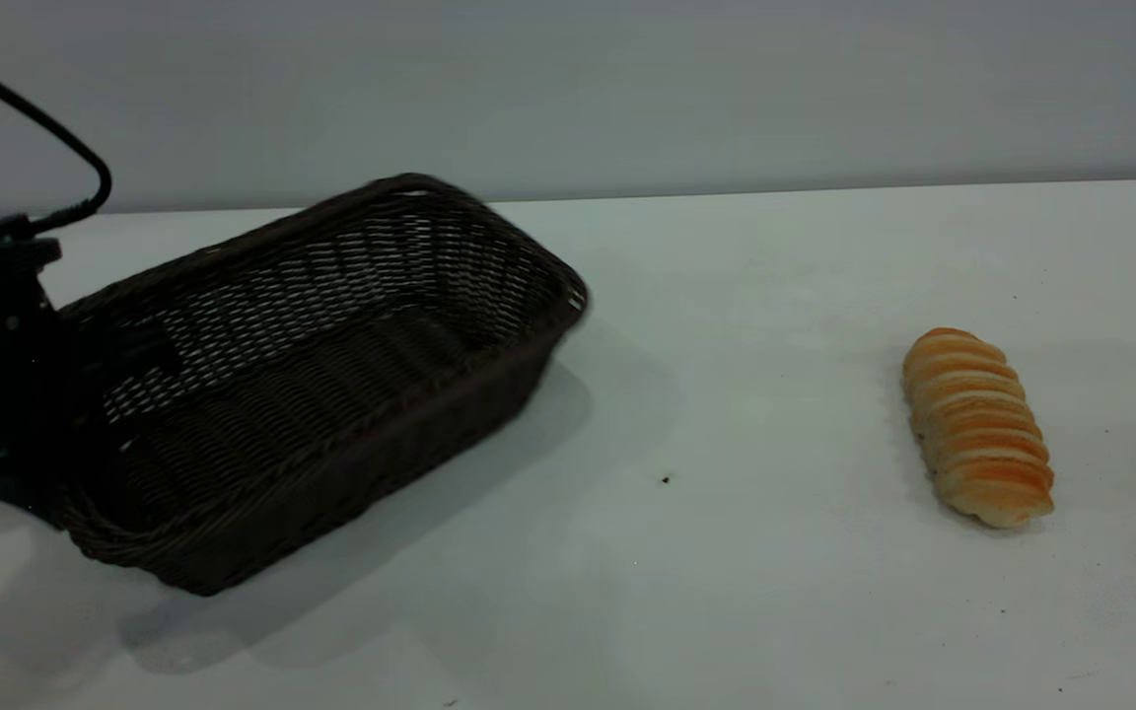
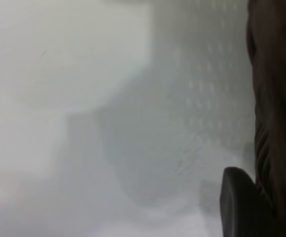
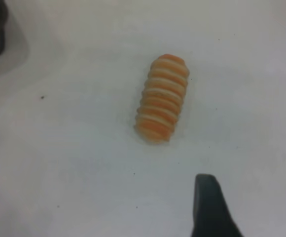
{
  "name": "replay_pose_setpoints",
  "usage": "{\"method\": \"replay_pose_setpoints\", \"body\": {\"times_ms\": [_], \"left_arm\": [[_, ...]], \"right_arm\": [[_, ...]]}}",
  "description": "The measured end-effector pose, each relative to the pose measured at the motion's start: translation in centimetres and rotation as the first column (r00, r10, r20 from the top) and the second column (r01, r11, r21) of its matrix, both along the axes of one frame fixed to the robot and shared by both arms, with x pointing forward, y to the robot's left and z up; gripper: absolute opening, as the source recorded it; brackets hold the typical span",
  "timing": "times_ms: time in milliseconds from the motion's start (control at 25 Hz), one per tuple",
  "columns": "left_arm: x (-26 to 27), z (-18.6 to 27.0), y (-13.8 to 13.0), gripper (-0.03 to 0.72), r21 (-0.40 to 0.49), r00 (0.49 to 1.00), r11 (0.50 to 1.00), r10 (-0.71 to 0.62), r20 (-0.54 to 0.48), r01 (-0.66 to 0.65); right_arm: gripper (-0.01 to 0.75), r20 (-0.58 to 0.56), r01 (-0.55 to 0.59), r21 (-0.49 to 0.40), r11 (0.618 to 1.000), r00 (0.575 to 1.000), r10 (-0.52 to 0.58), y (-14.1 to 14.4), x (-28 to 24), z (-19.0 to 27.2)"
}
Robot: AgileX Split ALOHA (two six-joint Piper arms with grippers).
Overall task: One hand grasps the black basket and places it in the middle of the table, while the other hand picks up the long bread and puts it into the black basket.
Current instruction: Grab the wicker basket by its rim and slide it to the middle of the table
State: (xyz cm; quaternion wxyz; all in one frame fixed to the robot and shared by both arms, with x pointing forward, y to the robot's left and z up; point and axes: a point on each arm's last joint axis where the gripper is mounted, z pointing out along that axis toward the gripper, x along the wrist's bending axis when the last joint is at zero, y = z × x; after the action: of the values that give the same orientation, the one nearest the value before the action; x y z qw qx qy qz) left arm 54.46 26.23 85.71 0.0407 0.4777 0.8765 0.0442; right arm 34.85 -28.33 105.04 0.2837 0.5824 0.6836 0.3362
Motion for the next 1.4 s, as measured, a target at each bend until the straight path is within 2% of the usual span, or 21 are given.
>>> {"method": "replay_pose_setpoints", "body": {"times_ms": [200,360,560,720,880,1240,1320,1400], "left_arm": [[0.2,1.1,-0.1,0.172,-0.011,0.999,0.999,-0.03,0.041,0.03],[0.5,2.8,-1.2,0.151,-0.049,0.988,0.991,-0.121,0.092,0.126],[1.0,3.9,-4.3,0.144,-0.136,0.937,0.929,-0.331,0.109,0.344],[1.8,3.9,-5.6,0.143,-0.193,0.9,0.88,-0.417,0.125,0.434],[2.9,2.9,-6.1,0.143,-0.224,0.886,0.858,-0.453,0.097,0.462],[3.8,1.6,-6.3,0.143,-0.229,0.882,0.853,-0.464,0.078,0.469],[3.8,1.6,-6.3,0.174,-0.227,0.877,0.849,-0.473,0.08,0.478],[3.9,1.5,-6.4,0.277,-0.227,0.878,0.849,-0.472,0.081,0.477]], "right_arm": [[0.408,0.0,0.0,0.003,1.0,1.0,0.0,0.0,0.0,0.0],[0.408,-0.002,0.0,0.022,1.0,1.0,0.0,0.1,0.0,0.0],[0.408,-0.003,0.0,0.038,0.999,1.0,0.0,0.2,0.0,0.0],[0.408,-0.004,0.0,0.041,0.999,1.0,0.0,0.2,0.0,0.0],[0.408,-0.004,0.0,0.044,0.999,1.0,0.0,0.2,0.0,0.0],[0.408,-0.042,0.006,0.073,0.997,0.999,-0.003,0.5,0.9,-0.4],[0.408,-0.064,0.011,0.096,0.995,0.998,-0.005,0.7,1.6,-0.8],[0.408,-0.075,0.009,0.106,0.994,0.997,-0.001,0.8,2.3,-1.1]]}}
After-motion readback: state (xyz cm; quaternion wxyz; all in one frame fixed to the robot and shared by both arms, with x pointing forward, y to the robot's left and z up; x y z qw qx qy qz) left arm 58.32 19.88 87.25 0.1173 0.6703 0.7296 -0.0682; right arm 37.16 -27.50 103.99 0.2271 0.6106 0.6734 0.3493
